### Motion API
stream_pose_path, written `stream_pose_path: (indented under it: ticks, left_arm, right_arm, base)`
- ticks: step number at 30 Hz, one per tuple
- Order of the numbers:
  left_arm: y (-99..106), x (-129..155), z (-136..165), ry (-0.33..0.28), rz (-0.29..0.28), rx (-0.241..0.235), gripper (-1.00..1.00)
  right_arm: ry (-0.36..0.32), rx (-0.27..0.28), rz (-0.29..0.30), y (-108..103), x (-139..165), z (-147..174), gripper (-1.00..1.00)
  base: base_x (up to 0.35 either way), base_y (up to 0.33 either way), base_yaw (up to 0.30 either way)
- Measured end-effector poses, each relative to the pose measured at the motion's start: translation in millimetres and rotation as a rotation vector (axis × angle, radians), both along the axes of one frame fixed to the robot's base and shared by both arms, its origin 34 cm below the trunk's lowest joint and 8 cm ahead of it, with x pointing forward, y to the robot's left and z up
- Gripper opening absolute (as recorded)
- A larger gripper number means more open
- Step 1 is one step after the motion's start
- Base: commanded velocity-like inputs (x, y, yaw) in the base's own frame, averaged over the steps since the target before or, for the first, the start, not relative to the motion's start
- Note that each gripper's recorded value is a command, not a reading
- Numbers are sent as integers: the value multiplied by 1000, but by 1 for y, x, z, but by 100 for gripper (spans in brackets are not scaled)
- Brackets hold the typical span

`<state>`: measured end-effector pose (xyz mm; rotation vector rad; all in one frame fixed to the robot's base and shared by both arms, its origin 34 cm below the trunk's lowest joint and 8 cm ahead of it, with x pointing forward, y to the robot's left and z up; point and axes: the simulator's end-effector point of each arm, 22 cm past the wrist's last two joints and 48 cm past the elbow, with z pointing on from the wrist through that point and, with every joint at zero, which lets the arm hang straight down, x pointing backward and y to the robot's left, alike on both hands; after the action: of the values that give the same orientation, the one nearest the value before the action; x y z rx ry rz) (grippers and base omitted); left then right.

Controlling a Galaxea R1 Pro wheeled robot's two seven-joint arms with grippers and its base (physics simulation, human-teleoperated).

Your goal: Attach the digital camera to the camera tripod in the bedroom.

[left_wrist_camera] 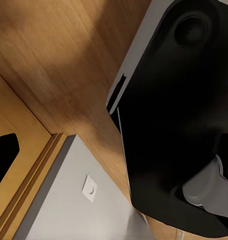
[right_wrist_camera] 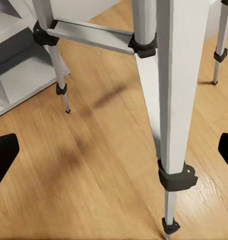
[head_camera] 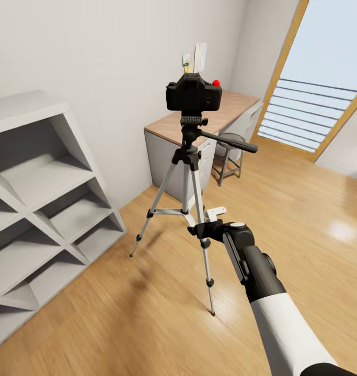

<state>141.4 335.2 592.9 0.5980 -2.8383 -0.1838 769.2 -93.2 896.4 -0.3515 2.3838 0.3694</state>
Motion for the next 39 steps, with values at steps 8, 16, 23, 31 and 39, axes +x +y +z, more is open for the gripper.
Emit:
stream_pose_path:
  ticks: [8, 16, 23, 31, 39]
  left_arm:
    - [0, 0, 0, 0, -1, 0, 100]
    - [0, 0, 0, -1, 0, 0, 100]
    - [0, 0, 0, 0, -1, 0, 100]
    - [5, 5, -1, -22, -7, 13, 100]
    - [9, 18, -3, -84, -15, 37, 100]
  right_arm:
    - [24, -17, -5, -11, -8, -15, 100]
    - [194, -106, -19, -64, -76, -96, 100]
    - [372, -158, -27, -98, -145, -165, 100]
    - [633, -211, -39, -146, -263, -254, 100]
    - [785, -216, -39, -173, -402, -308, 100]
  base:
    - [-10, 0, 0]
    - [-1, 0, 0]
    - [0, 0, 0]
    - [0, 0, 0]
    - [0, 0, 0]
